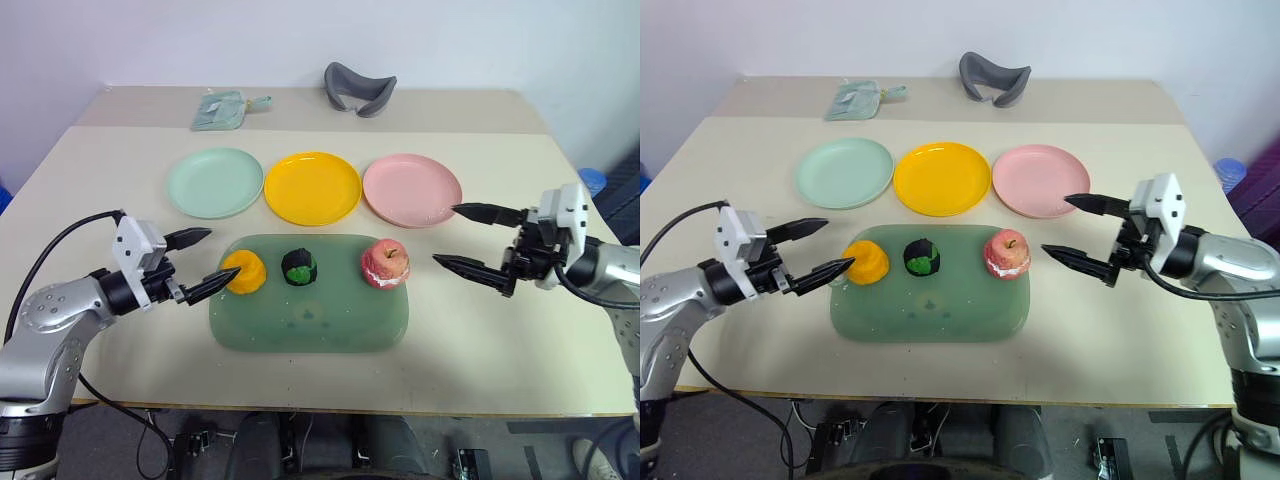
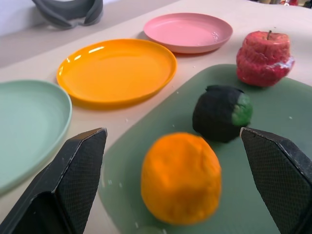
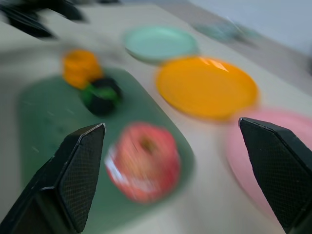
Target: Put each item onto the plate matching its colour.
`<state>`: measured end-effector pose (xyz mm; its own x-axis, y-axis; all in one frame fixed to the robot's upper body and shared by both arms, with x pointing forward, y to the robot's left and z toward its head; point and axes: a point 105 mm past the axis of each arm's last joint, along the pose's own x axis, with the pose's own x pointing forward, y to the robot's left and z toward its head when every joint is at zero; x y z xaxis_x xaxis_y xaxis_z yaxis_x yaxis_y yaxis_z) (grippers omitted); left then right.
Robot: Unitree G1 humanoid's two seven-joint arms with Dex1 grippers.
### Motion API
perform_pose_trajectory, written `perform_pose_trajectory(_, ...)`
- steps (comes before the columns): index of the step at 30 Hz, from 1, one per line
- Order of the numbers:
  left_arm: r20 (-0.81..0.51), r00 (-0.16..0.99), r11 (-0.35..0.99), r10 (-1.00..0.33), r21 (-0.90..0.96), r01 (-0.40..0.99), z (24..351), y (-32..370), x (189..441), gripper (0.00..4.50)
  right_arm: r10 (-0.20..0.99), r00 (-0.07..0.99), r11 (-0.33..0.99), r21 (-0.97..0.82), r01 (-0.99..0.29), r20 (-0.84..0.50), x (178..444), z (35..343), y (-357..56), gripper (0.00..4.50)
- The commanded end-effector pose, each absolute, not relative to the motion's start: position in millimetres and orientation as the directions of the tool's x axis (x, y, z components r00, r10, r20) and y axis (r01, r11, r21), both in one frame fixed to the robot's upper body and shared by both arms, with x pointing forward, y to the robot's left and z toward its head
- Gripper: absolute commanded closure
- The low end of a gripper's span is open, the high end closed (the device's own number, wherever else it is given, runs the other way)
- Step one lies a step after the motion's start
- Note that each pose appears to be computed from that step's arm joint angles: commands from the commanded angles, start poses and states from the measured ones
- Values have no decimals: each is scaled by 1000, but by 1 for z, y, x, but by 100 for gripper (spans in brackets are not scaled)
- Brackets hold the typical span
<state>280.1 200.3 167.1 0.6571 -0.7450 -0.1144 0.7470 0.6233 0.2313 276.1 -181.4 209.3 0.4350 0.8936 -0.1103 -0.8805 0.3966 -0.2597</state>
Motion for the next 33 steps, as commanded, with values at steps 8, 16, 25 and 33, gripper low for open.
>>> perform_pose_trajectory(8,-249,662,627,-707,210,750,160,191,299,0,971,189,133,-328,-935,-147,288,214,-135,3)
perform_pose_trajectory(16,-302,625,608,-720,160,778,147,182,294,0,974,175,114,-354,-928,-143,296,214,-129,3)
perform_pose_trajectory(25,-395,585,591,-709,120,797,127,184,285,0,972,172,107,-351,-930,-159,298,209,-130,3)
perform_pose_trajectory(33,-393,585,596,-710,106,796,121,176,289,87,972,185,122,-361,-925,-146,301,210,-129,0)
